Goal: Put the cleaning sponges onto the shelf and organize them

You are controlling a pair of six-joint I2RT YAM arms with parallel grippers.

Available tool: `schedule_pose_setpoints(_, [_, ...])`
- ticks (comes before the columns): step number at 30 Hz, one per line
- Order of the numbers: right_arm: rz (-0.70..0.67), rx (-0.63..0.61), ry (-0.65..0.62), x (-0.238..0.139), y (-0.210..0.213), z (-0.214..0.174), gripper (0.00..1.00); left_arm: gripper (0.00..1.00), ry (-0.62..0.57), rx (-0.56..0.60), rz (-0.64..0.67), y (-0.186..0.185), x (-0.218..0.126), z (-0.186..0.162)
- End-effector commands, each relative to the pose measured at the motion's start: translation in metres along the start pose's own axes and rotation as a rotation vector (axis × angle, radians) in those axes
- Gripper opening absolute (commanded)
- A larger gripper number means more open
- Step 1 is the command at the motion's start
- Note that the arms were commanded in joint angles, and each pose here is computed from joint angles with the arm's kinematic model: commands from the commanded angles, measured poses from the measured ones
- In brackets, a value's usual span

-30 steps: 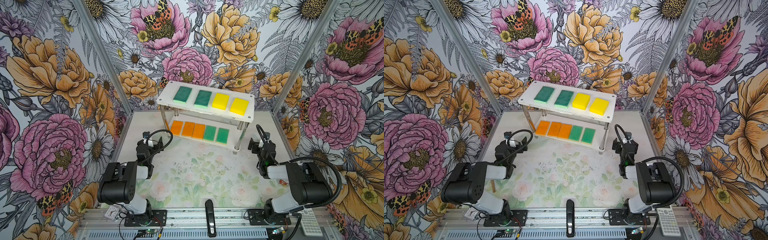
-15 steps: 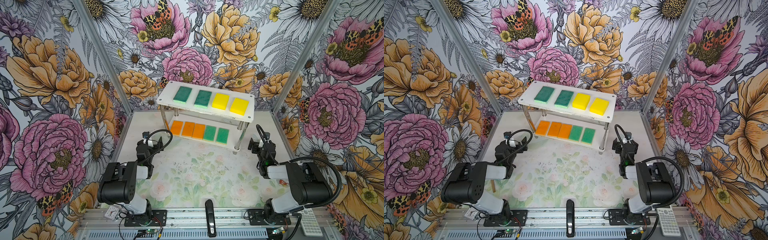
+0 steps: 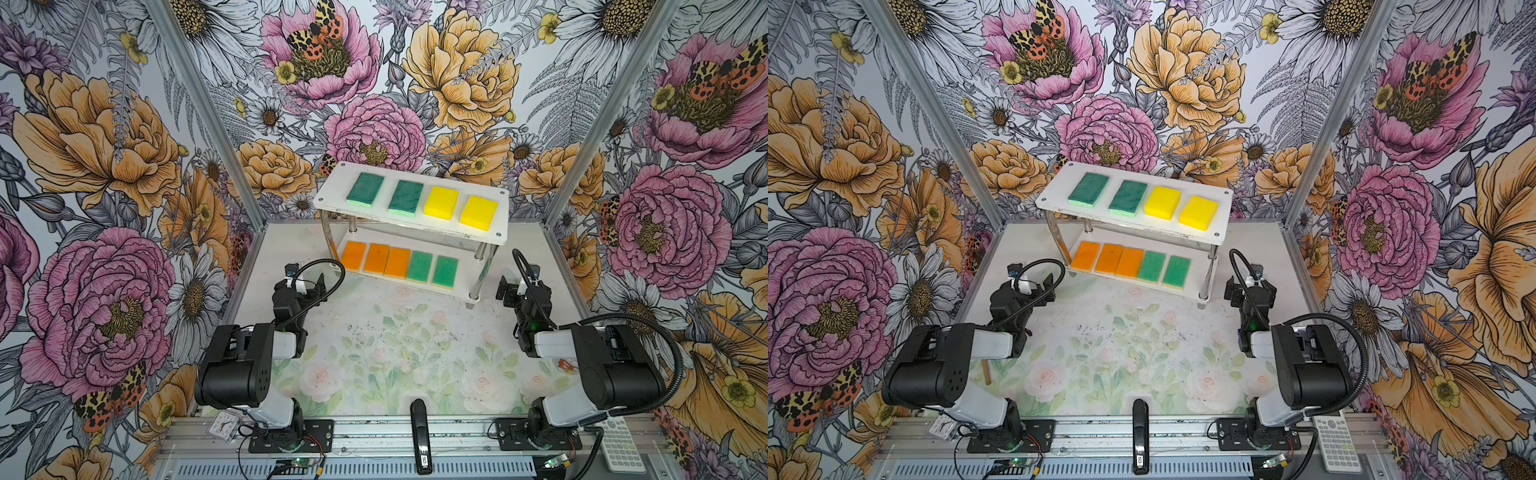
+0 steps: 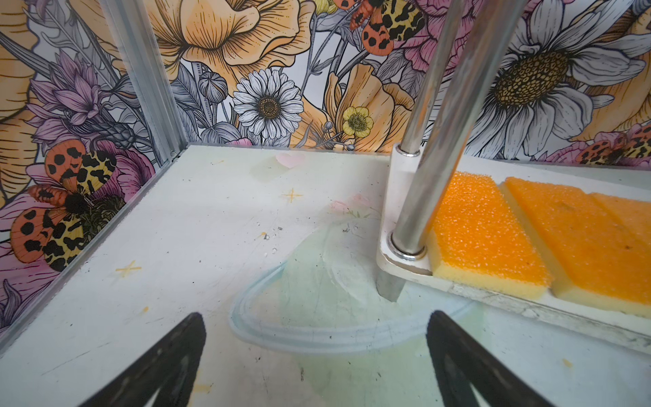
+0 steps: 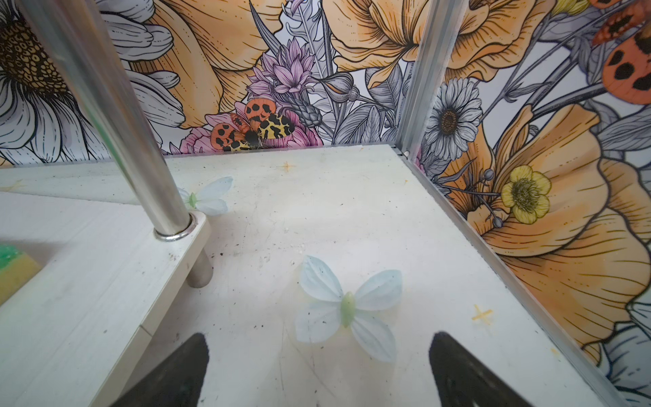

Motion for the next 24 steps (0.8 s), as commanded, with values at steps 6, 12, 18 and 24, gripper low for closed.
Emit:
schedule_pose_setpoints(6, [-0.018, -0.002, -0.02, 0.0037, -0.0025, 0.0076, 1.0, 0.99, -0.014, -0.004, 0.006, 0.0003, 0.0019, 0.005])
schedule_pose_setpoints(12, [-0.018, -0.003, -0.02, 0.0038, -0.0025, 0.0077, 1.0, 0.99, -0.012, -0.003, 0.003, -0.0007, 0.0018, 0.0044])
schedule_pose_setpoints(18, [-0.018, -0.003, -0.021, 0.0037, -0.0026, 0.008, 1.0, 0.99, -0.012, -0.005, 0.001, 0.0004, 0.0023, 0.0055])
schedule_pose_setpoints(24, [-0.018, -0.002, -0.019, 0.0037, -0.0025, 0.0074, 1.0, 0.99, -0.011, -0.007, -0.001, 0.0007, 0.002, 0.0051])
Point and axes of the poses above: each gripper's point midway between its finger pads, its own x axis out along the fingers, its own y axis along the line the jaws close on, z = x × y, the point moved 3 cm from there along -x, back along the fingers, and after that the axes turned 11 degrees about -x, right-handed, at the moved point
